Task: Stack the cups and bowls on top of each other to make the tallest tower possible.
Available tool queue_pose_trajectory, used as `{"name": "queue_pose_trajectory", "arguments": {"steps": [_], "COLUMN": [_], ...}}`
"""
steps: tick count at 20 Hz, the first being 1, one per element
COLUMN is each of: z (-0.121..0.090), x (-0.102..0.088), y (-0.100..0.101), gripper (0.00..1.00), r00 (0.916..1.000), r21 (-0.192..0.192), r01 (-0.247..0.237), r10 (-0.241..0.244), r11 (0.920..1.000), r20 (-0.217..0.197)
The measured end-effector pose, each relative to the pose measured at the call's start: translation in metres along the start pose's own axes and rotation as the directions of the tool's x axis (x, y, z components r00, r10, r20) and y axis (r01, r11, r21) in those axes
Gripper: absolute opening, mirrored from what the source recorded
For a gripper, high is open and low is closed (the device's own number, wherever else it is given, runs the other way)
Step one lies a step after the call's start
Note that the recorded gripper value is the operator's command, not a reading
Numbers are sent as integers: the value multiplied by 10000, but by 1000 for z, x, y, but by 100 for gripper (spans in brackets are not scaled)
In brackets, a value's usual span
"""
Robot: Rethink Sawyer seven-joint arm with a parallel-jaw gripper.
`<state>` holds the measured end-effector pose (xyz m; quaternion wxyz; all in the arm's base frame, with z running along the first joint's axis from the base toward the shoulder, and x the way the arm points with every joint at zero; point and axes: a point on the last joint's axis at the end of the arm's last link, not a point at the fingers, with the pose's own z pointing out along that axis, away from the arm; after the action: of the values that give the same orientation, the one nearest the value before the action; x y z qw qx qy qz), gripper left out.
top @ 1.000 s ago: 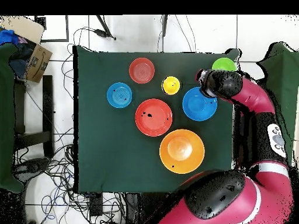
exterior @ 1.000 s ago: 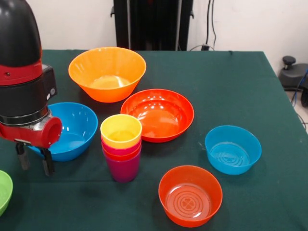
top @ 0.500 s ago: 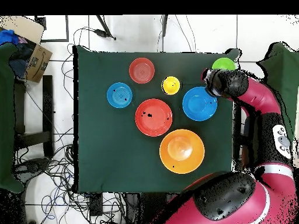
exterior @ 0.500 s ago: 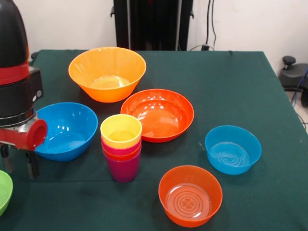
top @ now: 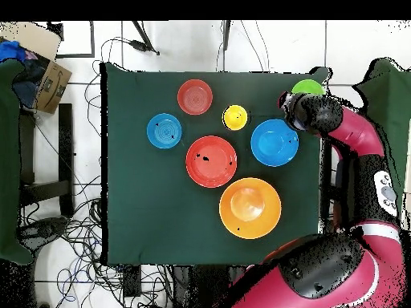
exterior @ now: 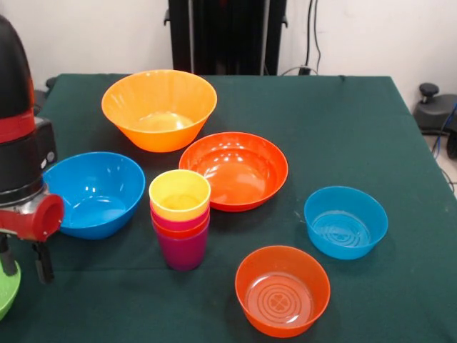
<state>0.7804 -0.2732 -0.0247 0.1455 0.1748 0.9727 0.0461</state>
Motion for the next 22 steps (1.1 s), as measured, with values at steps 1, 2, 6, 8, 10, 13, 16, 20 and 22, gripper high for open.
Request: {"name": "queue_pose_trajectory", "arguments": {"steps": [1, 2, 6, 8, 10, 13, 16, 20, 22], "z": [3, 6, 15, 19, 23, 25, 24, 22, 22], "x": [1, 2, 7, 11, 14, 16, 14, 12, 12], "y": [1, 2, 8, 10, 10, 8, 3, -6, -10], "gripper": [100, 100, 100, 100, 100, 100, 100, 100, 100], "r00": [10000, 10000, 10000, 9999, 9997, 9995, 9995, 9996, 9996], "r21": [-82, -148, -314, -351, -325, -283, -281, -251, -218], "r01": [-20, -26, 16, 81, 192, 297, 310, 278, 277], "r10": [20, 26, -18, -85, -195, -300, -311, -277, -276], "r11": [10000, 9999, 9995, 9994, 9993, 9992, 9991, 9993, 9994], "r20": [-8, -14, -57, -86, -113, -101, -28, 55, 67]}}
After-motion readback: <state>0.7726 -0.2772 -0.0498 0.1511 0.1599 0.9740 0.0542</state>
